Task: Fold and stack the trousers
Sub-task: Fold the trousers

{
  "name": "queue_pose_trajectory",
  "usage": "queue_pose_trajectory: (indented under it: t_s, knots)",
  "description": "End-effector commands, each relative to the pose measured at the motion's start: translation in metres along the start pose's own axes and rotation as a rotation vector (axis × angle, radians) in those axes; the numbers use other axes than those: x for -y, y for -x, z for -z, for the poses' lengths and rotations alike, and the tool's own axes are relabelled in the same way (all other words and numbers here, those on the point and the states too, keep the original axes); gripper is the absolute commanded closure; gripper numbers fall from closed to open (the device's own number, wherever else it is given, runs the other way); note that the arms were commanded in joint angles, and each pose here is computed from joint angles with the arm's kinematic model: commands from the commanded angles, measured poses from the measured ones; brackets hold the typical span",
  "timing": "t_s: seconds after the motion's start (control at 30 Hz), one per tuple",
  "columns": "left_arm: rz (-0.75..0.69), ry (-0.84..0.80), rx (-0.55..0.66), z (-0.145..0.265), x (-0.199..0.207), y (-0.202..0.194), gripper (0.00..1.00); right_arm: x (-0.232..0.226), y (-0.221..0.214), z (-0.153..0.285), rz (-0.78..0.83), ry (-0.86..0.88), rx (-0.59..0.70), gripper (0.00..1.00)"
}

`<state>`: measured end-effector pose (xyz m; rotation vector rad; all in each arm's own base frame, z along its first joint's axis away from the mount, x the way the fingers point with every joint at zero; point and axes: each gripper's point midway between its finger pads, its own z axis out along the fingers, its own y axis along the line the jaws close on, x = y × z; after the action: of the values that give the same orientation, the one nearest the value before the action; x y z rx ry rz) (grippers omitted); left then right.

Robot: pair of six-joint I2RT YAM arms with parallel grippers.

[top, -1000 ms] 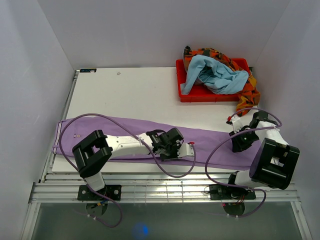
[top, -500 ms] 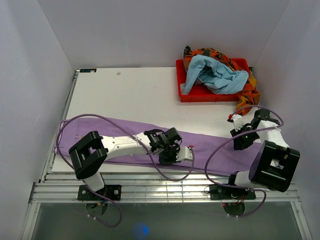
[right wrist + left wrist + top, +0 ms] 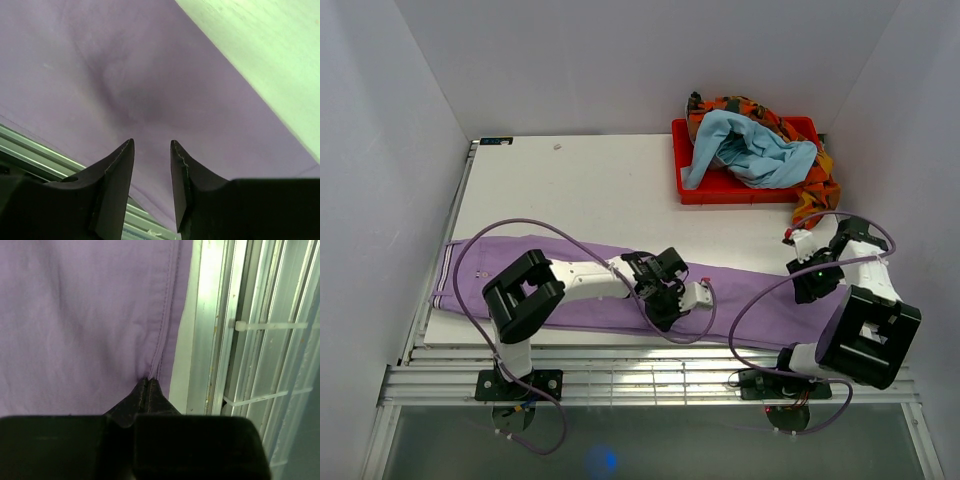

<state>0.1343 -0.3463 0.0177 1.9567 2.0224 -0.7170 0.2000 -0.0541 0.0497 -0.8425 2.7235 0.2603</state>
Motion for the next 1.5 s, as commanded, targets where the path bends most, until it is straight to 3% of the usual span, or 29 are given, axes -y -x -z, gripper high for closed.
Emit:
queue_pose_trajectory:
  t_s: [0.0,0.3,0.6,0.7,0.73,0.83,0.87,0.93,0.97,1.13,1.3,1.4,1.47]
  knots:
    - [0.126,0.04,-0.099,-0.026,-0.03,-0.039,1.0,0.026,0.002,0.021,-0.043,-0.075,0.006,0.57]
    - [0.348,0.117,-0.113,-0.023,-0.083,-0.062,1.0,0.076,-0.001,0.048,-0.179,-0.137,0.029,0.5]
    - [0.324,0.004,0.006,-0.002,-0.057,-0.028,0.96,0.049,-0.029,0.001,-0.236,-0.009,-0.036,0.53]
    - [0.273,-0.039,-0.001,0.01,-0.035,-0.028,0.84,0.051,-0.041,-0.019,-0.252,0.001,-0.075,0.55]
    - [0.261,-0.055,-0.007,0.014,-0.029,-0.03,0.71,0.054,-0.044,-0.023,-0.251,-0.003,-0.087,0.55]
    - [0.234,-0.065,0.005,0.034,-0.013,-0.035,0.53,0.067,-0.051,-0.038,-0.244,-0.026,-0.121,0.57]
    - [0.234,-0.059,0.026,0.042,-0.012,-0.033,0.43,0.071,-0.053,-0.041,-0.238,-0.038,-0.137,0.57]
    - [0.242,-0.038,0.116,0.073,-0.014,-0.021,0.36,0.079,-0.053,-0.046,-0.224,-0.06,-0.152,0.58]
    - [0.251,-0.031,0.158,0.086,-0.016,-0.014,0.27,0.088,-0.05,-0.048,-0.199,-0.095,-0.157,0.58]
    - [0.346,0.197,0.345,0.174,-0.08,-0.004,0.11,0.126,-0.03,-0.042,-0.13,-0.224,-0.16,0.59]
    - [0.506,0.429,0.335,0.232,-0.165,-0.08,0.09,0.164,0.003,-0.007,-0.048,-0.352,-0.112,0.6]
    - [0.603,0.457,0.342,0.257,-0.206,-0.126,0.1,0.15,0.041,0.014,0.023,-0.322,0.007,0.57]
    - [0.611,0.43,0.358,0.262,-0.231,-0.138,0.1,0.116,0.068,0.018,0.08,-0.223,0.084,0.55]
